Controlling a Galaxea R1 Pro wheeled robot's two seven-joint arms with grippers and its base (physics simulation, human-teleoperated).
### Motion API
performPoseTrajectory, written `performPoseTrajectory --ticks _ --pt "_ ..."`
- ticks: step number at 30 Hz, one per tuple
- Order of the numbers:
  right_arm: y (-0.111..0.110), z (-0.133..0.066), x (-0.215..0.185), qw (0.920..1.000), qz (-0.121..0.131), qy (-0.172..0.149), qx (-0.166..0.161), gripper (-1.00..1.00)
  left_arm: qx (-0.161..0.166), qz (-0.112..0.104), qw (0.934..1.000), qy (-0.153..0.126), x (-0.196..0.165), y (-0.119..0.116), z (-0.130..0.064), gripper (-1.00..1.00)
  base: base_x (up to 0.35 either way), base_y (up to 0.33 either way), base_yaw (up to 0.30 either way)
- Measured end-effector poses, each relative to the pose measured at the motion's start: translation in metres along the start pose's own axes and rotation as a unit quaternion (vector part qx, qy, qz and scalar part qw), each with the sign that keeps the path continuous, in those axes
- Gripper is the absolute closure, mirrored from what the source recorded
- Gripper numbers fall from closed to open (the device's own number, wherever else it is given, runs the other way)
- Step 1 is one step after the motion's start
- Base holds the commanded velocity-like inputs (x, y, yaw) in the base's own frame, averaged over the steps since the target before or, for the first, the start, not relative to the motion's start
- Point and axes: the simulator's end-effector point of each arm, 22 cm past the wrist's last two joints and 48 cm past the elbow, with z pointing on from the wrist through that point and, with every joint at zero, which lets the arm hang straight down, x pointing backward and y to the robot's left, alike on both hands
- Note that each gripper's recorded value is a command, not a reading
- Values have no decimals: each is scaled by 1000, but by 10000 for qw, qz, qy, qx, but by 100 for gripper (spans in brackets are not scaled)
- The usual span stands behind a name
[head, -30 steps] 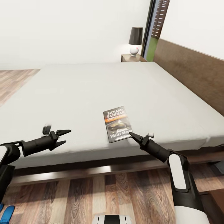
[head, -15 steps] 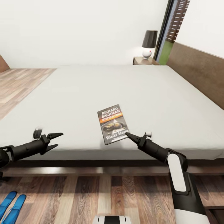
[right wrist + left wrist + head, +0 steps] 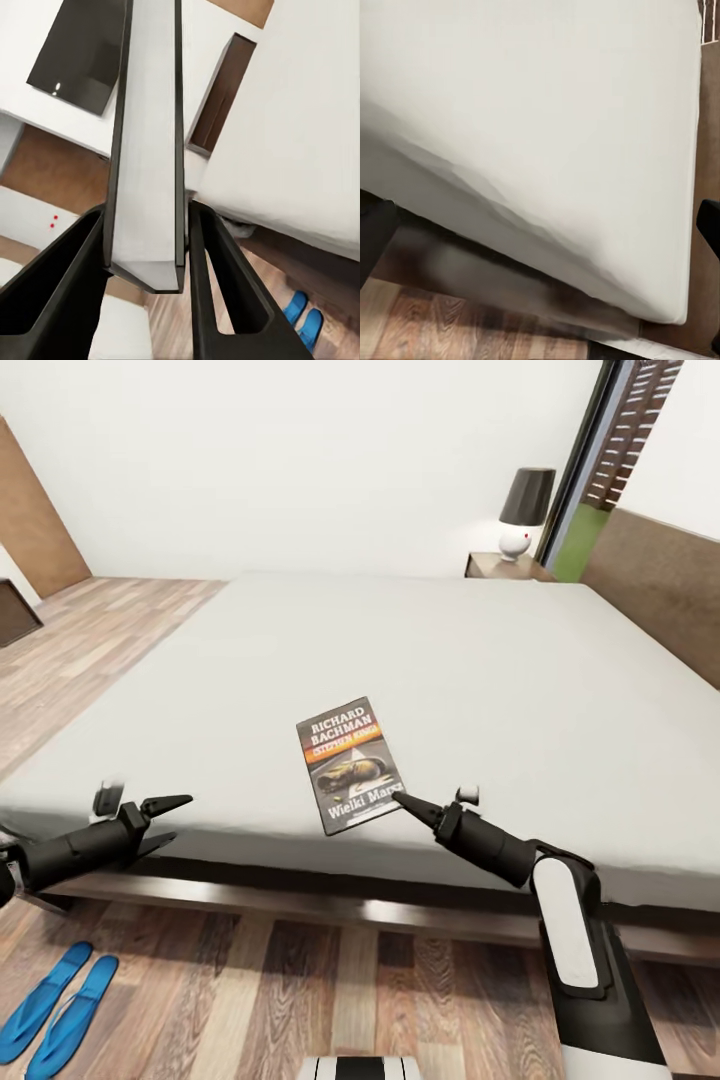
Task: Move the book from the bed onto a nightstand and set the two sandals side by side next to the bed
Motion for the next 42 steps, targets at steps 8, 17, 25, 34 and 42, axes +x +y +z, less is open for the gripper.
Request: performPoseTrajectory --ticks 8,17,25,34,42 --pt "6 1 1 10000 -53 20 -32 100 -66 -140 9997 -182 -5 13 -17 -100 0 0 225" --pt "14 5 6 9999 -104 101 -87 100 -118 -233 9991 -324 -8 22 -31 -100 0 0 225" --pt "19 5 6 9998 -142 119 -110 100 -141 -232 9990 -351 -7 24 -35 -100 0 0 225" --pt "24 5 6 9997 -186 121 -135 100 -276 -340 9983 -395 -2 39 -46 -100 0 0 225" --pt "30 6 6 9995 -226 128 -165 100 -317 -396 9975 -488 -3 44 -56 -100 0 0 204"
